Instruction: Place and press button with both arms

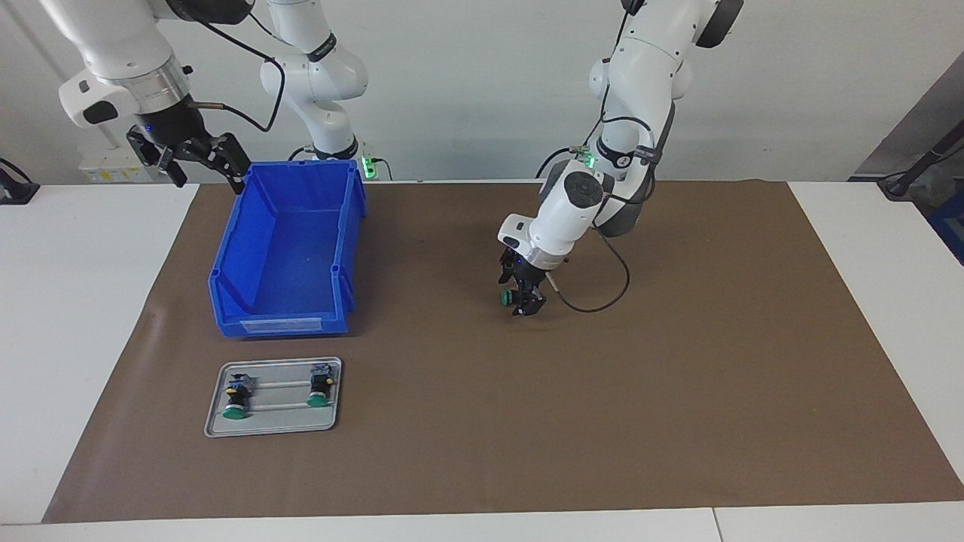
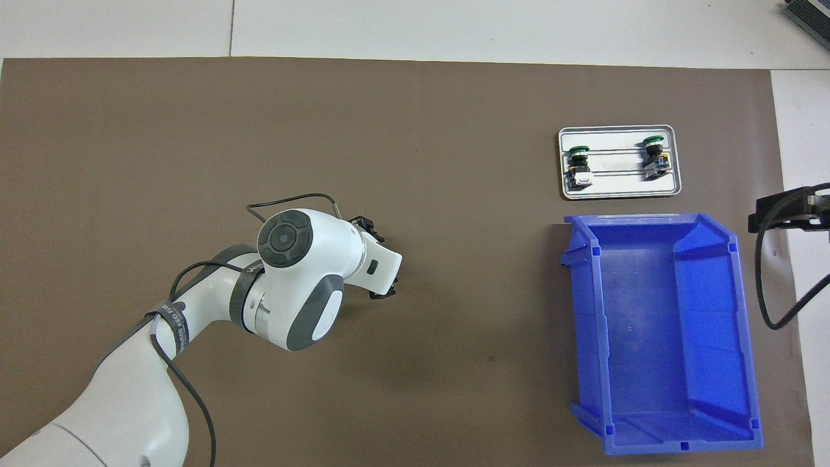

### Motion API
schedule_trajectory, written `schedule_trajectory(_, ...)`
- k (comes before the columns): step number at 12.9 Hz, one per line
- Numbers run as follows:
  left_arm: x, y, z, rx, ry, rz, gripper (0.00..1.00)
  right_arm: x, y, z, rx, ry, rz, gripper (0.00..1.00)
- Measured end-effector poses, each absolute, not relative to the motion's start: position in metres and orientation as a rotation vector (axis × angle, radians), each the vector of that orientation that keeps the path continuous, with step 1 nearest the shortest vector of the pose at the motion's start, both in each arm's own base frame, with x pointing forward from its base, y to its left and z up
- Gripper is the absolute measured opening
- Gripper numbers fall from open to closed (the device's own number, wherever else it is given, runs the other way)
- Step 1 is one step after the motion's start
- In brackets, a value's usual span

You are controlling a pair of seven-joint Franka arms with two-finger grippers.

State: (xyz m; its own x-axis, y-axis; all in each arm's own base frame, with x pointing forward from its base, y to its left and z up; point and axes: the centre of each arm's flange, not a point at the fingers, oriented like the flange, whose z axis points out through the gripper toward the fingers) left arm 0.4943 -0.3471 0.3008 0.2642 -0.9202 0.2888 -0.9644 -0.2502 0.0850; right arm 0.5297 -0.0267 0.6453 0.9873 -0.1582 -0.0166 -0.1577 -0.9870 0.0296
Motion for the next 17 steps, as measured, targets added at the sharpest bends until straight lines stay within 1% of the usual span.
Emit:
schedule_trajectory(1, 0.493, -0.349, 0.3, 2.288, -1.753, 0.259, 0.84, 0.53, -0.025, 0.645, 3.104, -0.241, -0.03, 1.0)
schedule_trajectory(2, 0.492, -0.349, 0.3, 2.287, -1.754, 0.259, 0.76, 0.53, -0.024, 0.645, 3.104, -0.239, -0.031, 1.0)
schedule_trajectory(3, 0.492, -0.349, 0.3, 2.287, -1.754, 0.259, 0.76, 0.53, -0.024, 0.644, 3.104, -0.24, -0.032, 1.0)
schedule_trajectory(4, 0.493, -0.349, 0.3, 2.287, -1.756, 0.26, 0.68, 0.53, -0.025, 0.644, 3.104, -0.24, -0.032, 1.0)
schedule_trajectory(5, 0.493, -0.349, 0.301, 2.287, -1.761, 0.262, 0.57, 0.53, -0.025, 0.644, 3.104, -0.241, -0.032, 1.0)
schedule_trajectory(6, 0.494, -0.349, 0.302, 2.287, -1.763, 0.268, 0.56, 0.53, -0.025, 0.644, 3.104, -0.241, -0.033, 1.0)
schedule_trajectory(7, 0.495, -0.35, 0.304, 2.286, -1.763, 0.272, 0.44, 0.53, -0.025, 0.644, 3.104, -0.24, -0.033, 1.0)
schedule_trajectory(8, 0.496, -0.349, 0.304, 2.286, -1.764, 0.268, 0.41, 0.53, -0.024, 0.644, 3.104, -0.239, -0.032, 1.0)
schedule_trajectory(12, 0.501, -0.349, 0.309, 2.299, -1.746, 0.273, 0.41, 0.531, -0.02, 0.644, 3.105, -0.226, -0.032, 1.0)
schedule_trajectory(17, 0.523, -0.342, 0.338, 2.359, -1.578, 0.352, 0.41, 0.531, -0.02, 0.644, 3.105, -0.226, -0.032, 1.0)
